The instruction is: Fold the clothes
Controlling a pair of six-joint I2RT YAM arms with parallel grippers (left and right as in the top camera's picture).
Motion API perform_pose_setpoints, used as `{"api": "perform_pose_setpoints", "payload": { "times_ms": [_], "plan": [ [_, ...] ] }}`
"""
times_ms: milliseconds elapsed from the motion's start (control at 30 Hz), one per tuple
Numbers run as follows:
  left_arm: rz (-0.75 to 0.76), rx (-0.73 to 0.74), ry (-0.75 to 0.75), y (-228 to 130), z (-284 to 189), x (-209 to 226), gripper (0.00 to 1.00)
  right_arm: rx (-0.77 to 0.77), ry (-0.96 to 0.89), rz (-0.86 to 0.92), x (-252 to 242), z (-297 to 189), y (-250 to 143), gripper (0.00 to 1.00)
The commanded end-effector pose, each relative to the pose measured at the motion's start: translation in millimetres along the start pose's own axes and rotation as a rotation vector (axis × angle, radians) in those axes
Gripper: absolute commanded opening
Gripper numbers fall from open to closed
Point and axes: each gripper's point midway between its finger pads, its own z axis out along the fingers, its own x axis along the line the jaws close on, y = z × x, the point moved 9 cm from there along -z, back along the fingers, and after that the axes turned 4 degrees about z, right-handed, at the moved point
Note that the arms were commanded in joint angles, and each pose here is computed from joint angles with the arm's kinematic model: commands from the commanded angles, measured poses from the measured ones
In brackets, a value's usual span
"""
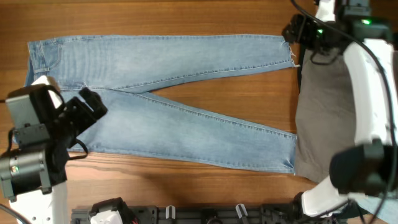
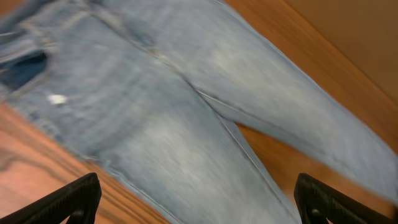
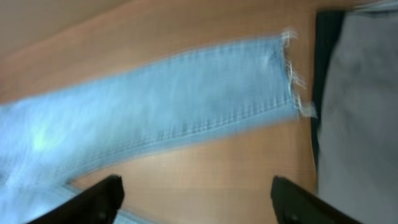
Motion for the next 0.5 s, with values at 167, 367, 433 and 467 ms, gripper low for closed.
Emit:
{"api": "perform_pose_setpoints", "payload": {
  "times_ms": [167, 367, 433, 467],
  "plan": [
    [-0.317, 0.026, 0.297, 28, 33, 72, 0.91, 0.262, -0.039, -0.026, -3, -32, -52, 0.61],
    [-0.464, 0.166, 0.407, 38, 88, 121, 0.84, 0.351, -0.054, -0.015, -4, -30, -67, 0.64],
    [-0.492, 0.24, 0.398, 35, 109, 129, 0.91, 0.378, -0.059, -0.009, -4, -22, -73, 0.68],
    [-0.504, 0.275, 0.393, 33, 117, 133, 0.93, 0.396, -0.062, -0.006, -4, -17, -78, 0.68]
  ]
}}
